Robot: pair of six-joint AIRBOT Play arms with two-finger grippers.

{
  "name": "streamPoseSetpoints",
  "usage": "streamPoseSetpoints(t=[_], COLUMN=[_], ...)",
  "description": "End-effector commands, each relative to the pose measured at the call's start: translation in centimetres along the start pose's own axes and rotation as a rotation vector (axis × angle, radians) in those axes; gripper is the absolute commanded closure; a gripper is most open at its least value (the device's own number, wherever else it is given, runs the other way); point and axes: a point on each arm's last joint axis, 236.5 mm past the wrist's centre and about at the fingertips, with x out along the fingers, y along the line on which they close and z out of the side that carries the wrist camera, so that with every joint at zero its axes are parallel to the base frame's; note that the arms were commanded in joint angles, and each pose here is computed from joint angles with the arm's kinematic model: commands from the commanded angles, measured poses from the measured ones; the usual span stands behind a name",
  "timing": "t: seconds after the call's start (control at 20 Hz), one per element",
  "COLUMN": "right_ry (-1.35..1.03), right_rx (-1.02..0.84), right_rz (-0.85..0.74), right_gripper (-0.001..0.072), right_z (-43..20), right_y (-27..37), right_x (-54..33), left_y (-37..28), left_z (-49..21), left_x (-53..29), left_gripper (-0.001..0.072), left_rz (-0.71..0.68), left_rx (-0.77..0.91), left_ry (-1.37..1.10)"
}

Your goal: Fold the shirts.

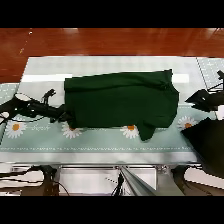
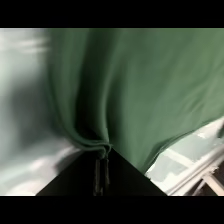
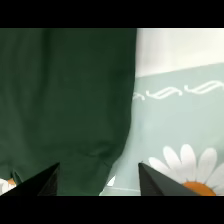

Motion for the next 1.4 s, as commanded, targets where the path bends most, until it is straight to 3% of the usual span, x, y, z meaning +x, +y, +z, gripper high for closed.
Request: streamPoseSetpoints(t=[0.0,0.5,0.65,0.7,0.75,0.8,0.95,1.15,1.35], right_ry=[0.083,0.125,0.054,0.004,-0.029,-0.047,-0.163,-0.557,-0.740], right_rx=[0.020,0.024,-0.006,-0.009,-0.013,-0.015,-0.158,-0.282,-0.309], right_rz=[-0.006,0.027,-0.040,-0.059,-0.053,-0.036,0.034,0.035,0.023], right_gripper=[0.0166,0.0176,0.0273,0.0372,0.0568,0.0671,0.0672,0.0674,0.0674], right_z=[-3.1,-8.1,-7.0,-5.8,-5.0,-4.2,0.0,10.8,17.1], right_y=[-0.9,0.1,1.0,1.3,1.9,2.7,6.6,11.9,14.9], right_x=[1.6,7.5,10.2,10.6,10.8,10.5,7.1,-1.4,-3.5], left_y=[-1.1,-0.9,-1.3,-1.5,-1.6,-1.9,-4.3,-10.2,-12.5], left_z=[-0.4,-0.6,-0.4,-0.2,-0.1,0.3,3.7,11.3,18.6], left_x=[1.0,0.3,0.2,0.2,0.0,-0.3,-3.3,-9.8,-14.7], left_gripper=[0.0682,0.0682,0.0682,0.0682,0.0682,0.0682,0.0682,0.0682,0.0683], left_rz=[-0.023,-0.045,-0.061,-0.066,-0.068,-0.072,-0.094,-0.153,-0.058], left_rx=[0.005,0.005,0.003,0.010,0.016,0.026,0.133,0.284,0.342], left_ry=[0.025,0.031,0.021,0.016,0.015,0.010,-0.094,-0.366,-0.679])
